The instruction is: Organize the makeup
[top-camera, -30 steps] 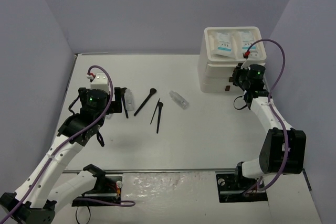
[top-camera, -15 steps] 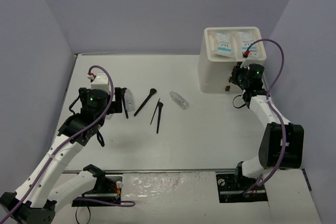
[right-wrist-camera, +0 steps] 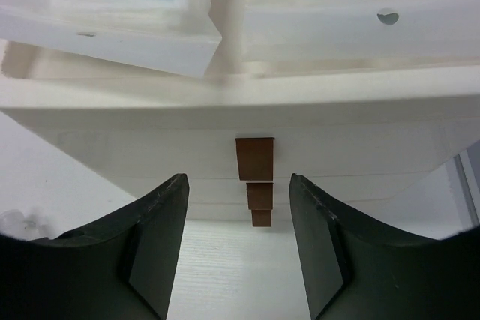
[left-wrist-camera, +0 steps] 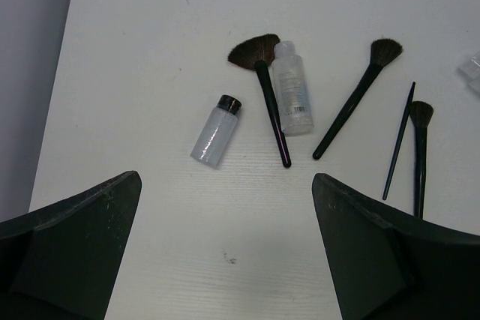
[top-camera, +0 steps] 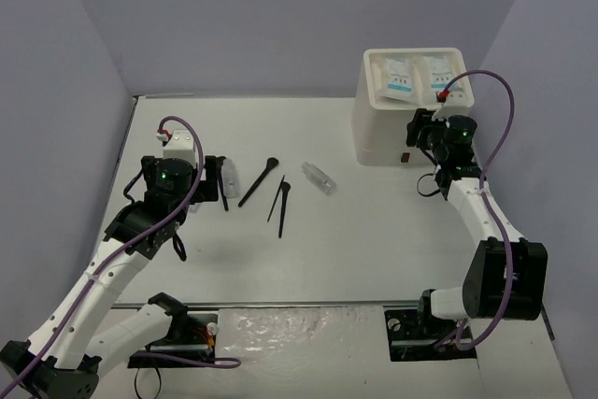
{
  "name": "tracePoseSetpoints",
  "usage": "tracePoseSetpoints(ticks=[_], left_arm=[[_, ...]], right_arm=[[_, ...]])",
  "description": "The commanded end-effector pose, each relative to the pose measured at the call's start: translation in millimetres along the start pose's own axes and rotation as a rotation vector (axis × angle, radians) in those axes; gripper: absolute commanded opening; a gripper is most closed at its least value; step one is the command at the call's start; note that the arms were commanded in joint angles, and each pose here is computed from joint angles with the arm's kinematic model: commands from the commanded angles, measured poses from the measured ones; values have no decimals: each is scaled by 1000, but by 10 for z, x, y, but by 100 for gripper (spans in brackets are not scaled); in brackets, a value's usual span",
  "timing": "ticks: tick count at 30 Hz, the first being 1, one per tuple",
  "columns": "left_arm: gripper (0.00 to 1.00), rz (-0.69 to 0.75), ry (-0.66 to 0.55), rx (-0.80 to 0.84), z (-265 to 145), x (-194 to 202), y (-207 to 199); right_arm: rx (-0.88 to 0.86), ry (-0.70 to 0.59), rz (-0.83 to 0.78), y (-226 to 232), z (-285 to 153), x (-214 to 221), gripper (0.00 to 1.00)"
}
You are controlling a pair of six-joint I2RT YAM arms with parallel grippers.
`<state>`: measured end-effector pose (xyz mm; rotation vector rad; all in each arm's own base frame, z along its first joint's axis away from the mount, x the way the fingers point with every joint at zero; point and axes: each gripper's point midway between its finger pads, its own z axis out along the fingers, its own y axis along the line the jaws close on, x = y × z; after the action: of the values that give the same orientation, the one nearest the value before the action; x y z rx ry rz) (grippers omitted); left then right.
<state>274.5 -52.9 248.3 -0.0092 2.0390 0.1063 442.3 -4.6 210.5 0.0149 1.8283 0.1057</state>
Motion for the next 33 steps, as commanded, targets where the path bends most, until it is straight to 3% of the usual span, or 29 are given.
tracePoseSetpoints(ticks=[1, 10, 33], left_arm=[[97, -6, -42, 5, -11, -149, 1], [97, -12, -49, 6, -31, -155, 9], [97, 4, -32, 1, 14, -133, -5]], right_arm=[[-2, -60, -15, 13, -105, -136, 55], [-36, 0, -7, 40, 53, 276, 59], [-23, 11, -51, -150, 511, 398, 53]])
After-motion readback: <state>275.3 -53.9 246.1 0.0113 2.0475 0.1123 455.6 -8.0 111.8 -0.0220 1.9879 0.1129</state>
